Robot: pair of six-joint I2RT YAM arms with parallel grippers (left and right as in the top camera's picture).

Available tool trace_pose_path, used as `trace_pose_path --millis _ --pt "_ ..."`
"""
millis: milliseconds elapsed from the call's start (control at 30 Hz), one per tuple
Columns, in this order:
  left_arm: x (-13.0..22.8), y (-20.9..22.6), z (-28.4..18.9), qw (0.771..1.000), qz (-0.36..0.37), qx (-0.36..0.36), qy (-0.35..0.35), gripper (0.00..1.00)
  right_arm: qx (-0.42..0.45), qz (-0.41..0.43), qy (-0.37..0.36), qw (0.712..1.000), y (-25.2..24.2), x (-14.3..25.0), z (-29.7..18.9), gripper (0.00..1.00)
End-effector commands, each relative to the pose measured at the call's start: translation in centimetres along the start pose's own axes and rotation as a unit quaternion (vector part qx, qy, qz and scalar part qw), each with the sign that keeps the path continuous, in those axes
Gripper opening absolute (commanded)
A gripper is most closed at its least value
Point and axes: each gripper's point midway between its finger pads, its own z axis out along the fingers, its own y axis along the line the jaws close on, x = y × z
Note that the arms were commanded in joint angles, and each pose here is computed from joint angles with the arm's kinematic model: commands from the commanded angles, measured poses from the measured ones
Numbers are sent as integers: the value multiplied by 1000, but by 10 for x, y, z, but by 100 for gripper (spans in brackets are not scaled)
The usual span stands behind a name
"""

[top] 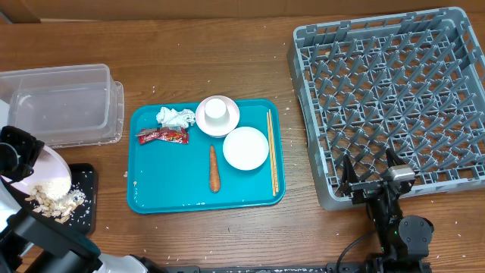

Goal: Sort waste into correct bins and load items into the dishwasher
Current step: 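Tilt the plate with the left gripper to dump rice onto the black tray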

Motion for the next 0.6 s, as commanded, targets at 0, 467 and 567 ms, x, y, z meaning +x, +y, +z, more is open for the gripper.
trace_pose_path --millis 0,467,567 --pt "5 -13 -4 997 -1 74 20 4 6 -2 -2 1000 -2 2 0 100" --pt "-2 -3 -32 984 -75 159 26 4 6 -2 -2 1000 -2 2 0 100" --pt "-2 11 -39 981 -111 156 28 4 6 -2 -2 1000 -2 2 0 100"
